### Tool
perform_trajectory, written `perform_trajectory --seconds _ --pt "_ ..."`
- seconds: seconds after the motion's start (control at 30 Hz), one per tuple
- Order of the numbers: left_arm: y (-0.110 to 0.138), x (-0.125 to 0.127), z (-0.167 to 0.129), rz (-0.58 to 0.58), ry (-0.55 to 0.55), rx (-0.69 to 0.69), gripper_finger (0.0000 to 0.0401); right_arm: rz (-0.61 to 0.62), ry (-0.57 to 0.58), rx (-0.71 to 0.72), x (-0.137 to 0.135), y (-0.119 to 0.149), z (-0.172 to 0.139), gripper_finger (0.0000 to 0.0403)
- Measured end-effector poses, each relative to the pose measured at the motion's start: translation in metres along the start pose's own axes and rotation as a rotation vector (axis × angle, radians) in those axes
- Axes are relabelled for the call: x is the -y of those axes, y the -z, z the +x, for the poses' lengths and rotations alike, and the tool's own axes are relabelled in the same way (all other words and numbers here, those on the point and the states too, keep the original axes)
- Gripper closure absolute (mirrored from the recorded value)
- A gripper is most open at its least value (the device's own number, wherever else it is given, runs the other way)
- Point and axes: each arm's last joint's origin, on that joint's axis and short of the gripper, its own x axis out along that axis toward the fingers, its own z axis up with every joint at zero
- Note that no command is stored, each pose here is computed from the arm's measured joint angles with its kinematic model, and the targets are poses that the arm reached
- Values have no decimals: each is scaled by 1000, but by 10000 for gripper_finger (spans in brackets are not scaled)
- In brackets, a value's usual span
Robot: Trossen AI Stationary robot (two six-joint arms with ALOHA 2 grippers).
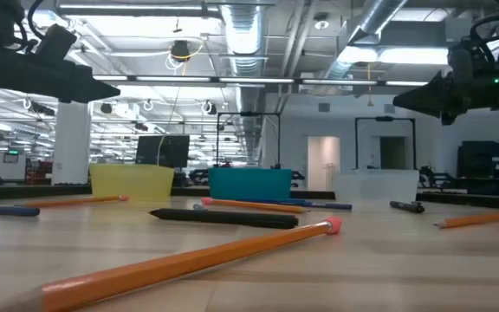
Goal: Sort crayons/erasers/pens/pencils in bins
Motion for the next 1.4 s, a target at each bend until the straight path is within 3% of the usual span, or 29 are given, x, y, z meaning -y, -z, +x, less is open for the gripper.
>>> perform_trajectory --seconds 0.23,0.37,0.47,0.63,0.83,1.07,1.4 --pt "0 0 0 0 0 -1 401 -3 -21 117 -2 -11 -1 365" --pt "0 0 0 0 3 0 401 66 -29 153 -2 -15 -1 365" --pt "0 0 0 -33 6 1 401 68 -90 169 -4 -18 -2 367" --pt "0 0 0 -56 6 2 401 37 -145 188 -9 -26 -3 397" --pt "0 1 0 -87 20 5 401 -26 -205 168 -16 -27 0 399" --pt "0 1 0 -82 31 8 401 -14 -249 146 -22 -26 6 397" --pt "0 1 0 -116 33 8 401 -49 -219 81 -24 -20 13 400"
